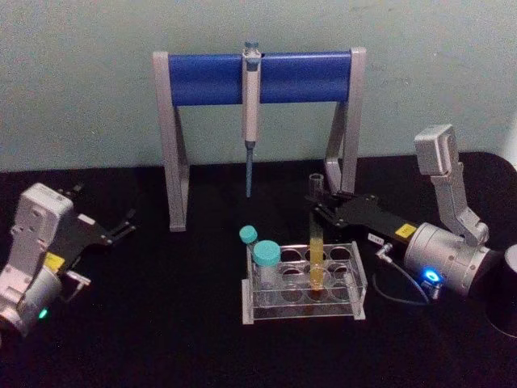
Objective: Pick up the test tube from the test tube rack, shake it, then place it back into the test tube rack.
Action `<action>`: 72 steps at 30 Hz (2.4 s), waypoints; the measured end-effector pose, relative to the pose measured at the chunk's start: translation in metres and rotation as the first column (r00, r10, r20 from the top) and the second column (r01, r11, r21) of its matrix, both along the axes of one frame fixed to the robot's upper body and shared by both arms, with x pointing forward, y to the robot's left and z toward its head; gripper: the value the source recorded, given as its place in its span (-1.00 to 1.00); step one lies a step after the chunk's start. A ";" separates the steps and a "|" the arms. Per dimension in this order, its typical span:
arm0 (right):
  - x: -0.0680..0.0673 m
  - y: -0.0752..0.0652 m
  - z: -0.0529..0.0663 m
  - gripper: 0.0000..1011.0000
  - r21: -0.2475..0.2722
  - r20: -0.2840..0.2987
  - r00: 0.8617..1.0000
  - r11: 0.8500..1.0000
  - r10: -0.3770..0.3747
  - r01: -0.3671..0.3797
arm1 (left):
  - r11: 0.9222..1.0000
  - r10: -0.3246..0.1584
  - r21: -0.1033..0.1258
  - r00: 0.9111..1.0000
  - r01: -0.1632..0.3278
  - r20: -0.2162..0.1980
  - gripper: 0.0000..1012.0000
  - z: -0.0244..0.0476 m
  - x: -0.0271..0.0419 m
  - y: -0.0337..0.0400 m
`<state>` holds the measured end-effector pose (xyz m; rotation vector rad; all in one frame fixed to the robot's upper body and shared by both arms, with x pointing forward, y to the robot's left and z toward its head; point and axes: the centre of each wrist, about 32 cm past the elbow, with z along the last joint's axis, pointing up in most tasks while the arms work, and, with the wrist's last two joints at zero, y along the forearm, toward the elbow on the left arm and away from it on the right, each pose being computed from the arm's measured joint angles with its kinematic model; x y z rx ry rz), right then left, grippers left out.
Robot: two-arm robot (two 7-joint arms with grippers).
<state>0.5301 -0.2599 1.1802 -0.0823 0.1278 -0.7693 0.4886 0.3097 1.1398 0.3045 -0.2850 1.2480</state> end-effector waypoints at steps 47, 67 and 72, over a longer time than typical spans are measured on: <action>-0.009 -0.004 0.040 -0.55 0.038 0.309 0.951 0.999 0.009 -0.022 | 1.000 0.000 0.000 1.000 0.000 0.000 0.98 0.0000 0.0000 0.0000; 0.005 0.002 0.037 -0.55 0.028 0.324 0.940 0.992 0.109 -0.125 | 1.000 0.000 0.000 1.000 0.000 0.000 0.98 0.0000 0.0000 0.0000; 0.003 -0.001 0.037 -0.55 0.040 0.308 0.937 0.982 0.162 -0.183 | 1.000 0.000 0.000 1.000 0.000 0.000 0.98 0.0000 0.0000 0.0000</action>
